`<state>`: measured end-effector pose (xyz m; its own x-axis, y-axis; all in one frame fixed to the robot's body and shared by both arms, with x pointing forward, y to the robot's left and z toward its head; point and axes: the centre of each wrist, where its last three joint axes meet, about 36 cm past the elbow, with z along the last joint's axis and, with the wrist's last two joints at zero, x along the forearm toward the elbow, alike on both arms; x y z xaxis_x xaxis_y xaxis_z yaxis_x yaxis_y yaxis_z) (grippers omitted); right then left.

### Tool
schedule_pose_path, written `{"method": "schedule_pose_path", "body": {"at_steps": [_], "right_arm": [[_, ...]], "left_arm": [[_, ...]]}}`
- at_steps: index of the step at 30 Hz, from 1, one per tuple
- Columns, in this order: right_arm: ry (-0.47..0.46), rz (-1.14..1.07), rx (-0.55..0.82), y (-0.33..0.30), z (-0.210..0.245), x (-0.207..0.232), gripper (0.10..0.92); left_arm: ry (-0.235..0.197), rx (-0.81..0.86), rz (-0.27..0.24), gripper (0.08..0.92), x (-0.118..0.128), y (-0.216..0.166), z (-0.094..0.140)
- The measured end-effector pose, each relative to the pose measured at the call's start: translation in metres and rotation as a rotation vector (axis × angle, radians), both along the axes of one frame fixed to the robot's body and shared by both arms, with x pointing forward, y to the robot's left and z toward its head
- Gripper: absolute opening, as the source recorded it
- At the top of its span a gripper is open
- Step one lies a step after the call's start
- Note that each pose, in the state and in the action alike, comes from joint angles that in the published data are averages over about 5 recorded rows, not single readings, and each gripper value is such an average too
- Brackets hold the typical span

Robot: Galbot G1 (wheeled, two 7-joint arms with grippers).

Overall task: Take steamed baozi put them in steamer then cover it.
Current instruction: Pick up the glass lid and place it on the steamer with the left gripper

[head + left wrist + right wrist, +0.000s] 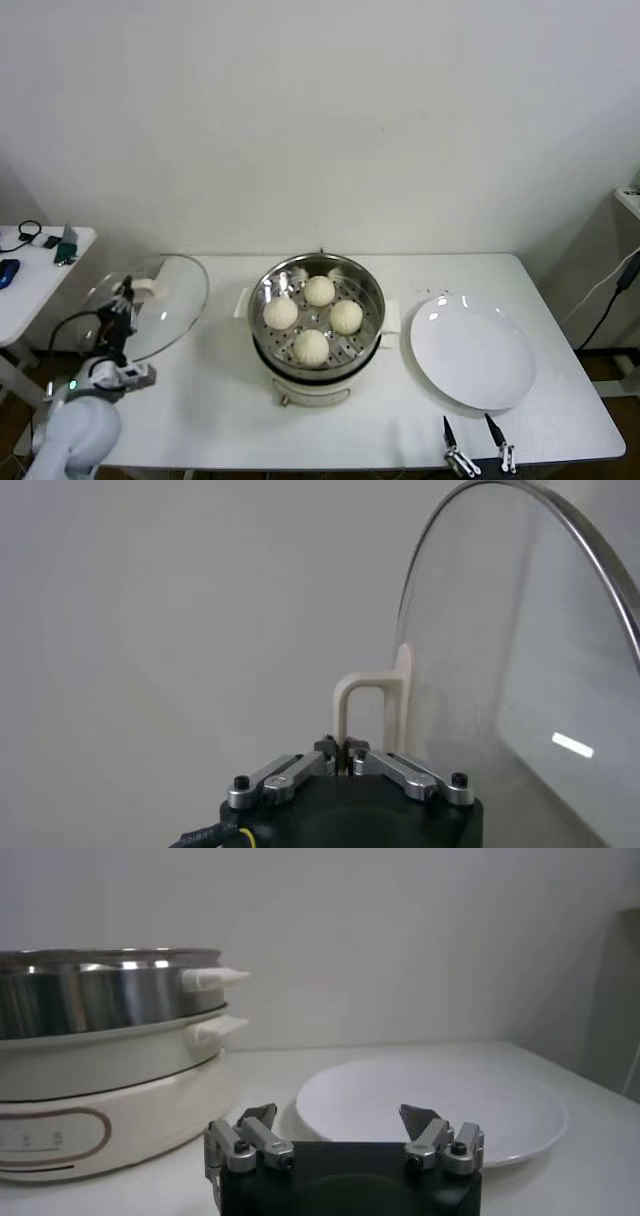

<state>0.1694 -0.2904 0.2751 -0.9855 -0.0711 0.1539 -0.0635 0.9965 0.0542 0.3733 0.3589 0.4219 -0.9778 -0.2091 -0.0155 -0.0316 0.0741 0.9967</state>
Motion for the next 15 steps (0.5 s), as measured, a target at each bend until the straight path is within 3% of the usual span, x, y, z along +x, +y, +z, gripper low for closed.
{"method": "schedule_pose_path", "body": {"at_steps": [6,15], "right_arm": [[-0.01,-0.006,-0.009,0.002,0.001,0.003,0.823],[-0.041,0.004,0.007,0.006,-0.005,0.011,0.823]], "left_arm": [[-0.027,-0.036,-0.025,0.14,0.001,-0.042,0.037],[-0.023,-0.047,-0.085,0.14,-0.001,-0.124,0.051]]}}
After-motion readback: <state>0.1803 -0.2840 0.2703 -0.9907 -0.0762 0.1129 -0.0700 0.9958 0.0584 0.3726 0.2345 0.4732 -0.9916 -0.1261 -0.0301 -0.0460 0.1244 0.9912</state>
